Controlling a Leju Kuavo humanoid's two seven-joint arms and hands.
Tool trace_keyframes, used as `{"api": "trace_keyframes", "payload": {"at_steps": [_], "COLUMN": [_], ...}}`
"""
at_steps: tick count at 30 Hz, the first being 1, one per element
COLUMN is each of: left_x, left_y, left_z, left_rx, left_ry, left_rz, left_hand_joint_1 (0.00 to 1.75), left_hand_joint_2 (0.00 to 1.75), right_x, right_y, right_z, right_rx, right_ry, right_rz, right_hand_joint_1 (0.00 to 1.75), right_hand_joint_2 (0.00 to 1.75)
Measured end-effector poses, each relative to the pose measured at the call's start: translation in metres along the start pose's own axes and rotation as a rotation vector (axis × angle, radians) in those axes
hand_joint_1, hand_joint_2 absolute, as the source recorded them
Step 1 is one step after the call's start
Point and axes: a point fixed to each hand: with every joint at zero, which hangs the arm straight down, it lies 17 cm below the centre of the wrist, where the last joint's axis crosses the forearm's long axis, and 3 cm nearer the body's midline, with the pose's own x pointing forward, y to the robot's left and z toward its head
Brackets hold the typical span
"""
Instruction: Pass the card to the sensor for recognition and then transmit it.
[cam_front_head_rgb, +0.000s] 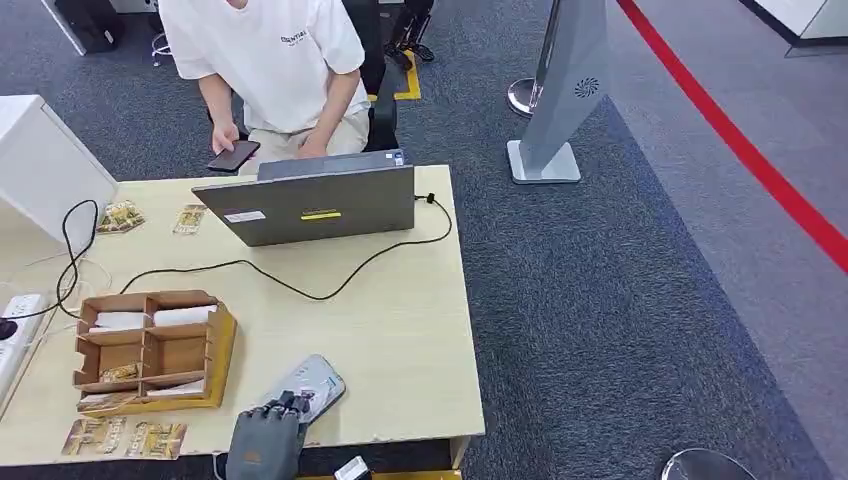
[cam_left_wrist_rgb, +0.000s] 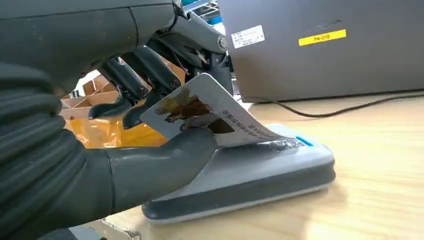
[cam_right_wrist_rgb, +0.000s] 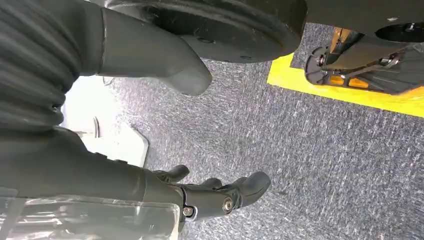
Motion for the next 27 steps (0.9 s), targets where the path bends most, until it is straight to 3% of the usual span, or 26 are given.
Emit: {"api": "trace_keyframes", "payload": {"at_steps": [7, 14, 22, 27], "left_x": [0.002, -0.015, -0.054, -0.09], "left_y": [0.02, 0.128, 0.207, 0.261], "left_z": [-0.01, -0.067, -0.109, -0.15], "left_rx": [0.072, 0.345, 0.499, 0.575], "left_ry": [-0.015, -0.092, -0.079, -0.053], "left_rz": [-0.024, -0.131, -0.234, -0.329], "left_hand_joint_1": [1.75, 1.75, 1.75, 1.75], "left_hand_joint_2": [1.75, 1.75, 1.75, 1.75], "right_x": [0.0, 0.003, 0.003, 0.005], "right_y": [0.0, 0.002, 0.002, 0.003], "right_z": [0.0, 0.0, 0.0, 0.0], "right_rx": [0.001, 0.022, 0.027, 0.034], "right_ry": [0.0, -0.035, -0.04, -0.051], "right_rz": [0.014, 0.054, 0.079, 0.116], "right_hand_joint_1": [0.0, 0.0, 0.0, 0.0], "right_hand_joint_2": [1.75, 1.75, 1.75, 1.75]}}
